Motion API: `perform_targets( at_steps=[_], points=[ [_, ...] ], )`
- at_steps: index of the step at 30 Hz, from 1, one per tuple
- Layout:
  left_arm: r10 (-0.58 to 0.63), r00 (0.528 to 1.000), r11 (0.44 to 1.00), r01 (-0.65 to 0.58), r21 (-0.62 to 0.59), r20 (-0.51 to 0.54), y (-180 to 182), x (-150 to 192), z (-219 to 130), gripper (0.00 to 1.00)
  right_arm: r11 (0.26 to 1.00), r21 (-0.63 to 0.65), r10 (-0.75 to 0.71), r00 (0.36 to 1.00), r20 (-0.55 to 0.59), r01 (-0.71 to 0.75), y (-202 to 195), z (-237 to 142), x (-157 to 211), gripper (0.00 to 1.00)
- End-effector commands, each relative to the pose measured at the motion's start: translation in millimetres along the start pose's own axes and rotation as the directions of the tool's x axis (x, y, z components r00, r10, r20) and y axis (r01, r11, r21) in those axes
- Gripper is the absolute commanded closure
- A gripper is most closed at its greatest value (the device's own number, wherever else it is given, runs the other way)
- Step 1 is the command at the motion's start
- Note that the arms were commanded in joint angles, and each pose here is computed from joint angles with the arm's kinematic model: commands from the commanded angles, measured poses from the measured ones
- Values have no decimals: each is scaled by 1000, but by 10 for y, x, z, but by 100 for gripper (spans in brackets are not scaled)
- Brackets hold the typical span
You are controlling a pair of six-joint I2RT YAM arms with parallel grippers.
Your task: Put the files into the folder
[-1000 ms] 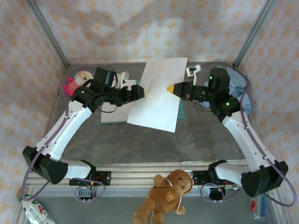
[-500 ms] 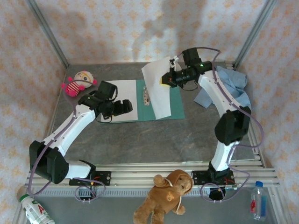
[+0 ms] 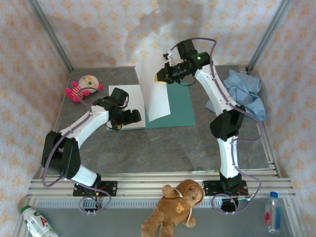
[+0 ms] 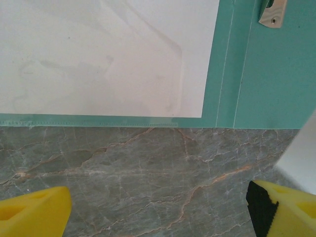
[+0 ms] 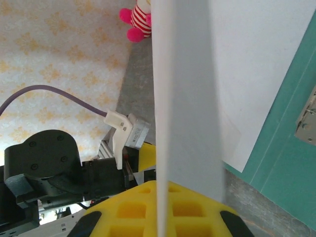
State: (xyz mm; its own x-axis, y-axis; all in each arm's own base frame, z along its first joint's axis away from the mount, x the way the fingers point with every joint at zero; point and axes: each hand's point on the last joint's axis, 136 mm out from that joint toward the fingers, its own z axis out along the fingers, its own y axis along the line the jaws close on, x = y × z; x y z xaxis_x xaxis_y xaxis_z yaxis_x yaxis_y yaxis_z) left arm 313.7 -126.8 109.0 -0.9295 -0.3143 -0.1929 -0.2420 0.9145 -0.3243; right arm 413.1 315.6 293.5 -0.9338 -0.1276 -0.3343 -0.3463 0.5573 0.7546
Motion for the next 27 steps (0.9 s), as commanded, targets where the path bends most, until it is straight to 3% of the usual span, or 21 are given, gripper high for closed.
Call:
perform_targets(
  at_steps=[1,6,10,16,27],
  points=[
    [15,1000,1000,-15,21,28,-70,-111,-29,8,991,137,4,1000,-3,-3,-368,-29,16,100],
    [54,998,999,-54,7,21,-22,-59,-45,8,905,424,-17,999,-31,28,-1111,71,16,100],
    [79,997,997,-79,14,4,-13,3,-62,8,815,577,-47,998,-30,56,-1602,136,-82,100],
    [108,994,994,-108,10,-25,6,46,-1,8,739,664,-73,993,-90,114,-1987,169,-112,100],
    [111,991,994,-109,31,-73,-53,28,203,10,748,661,-33,998,-58,63,-2244,11,-145,100]
  ],
)
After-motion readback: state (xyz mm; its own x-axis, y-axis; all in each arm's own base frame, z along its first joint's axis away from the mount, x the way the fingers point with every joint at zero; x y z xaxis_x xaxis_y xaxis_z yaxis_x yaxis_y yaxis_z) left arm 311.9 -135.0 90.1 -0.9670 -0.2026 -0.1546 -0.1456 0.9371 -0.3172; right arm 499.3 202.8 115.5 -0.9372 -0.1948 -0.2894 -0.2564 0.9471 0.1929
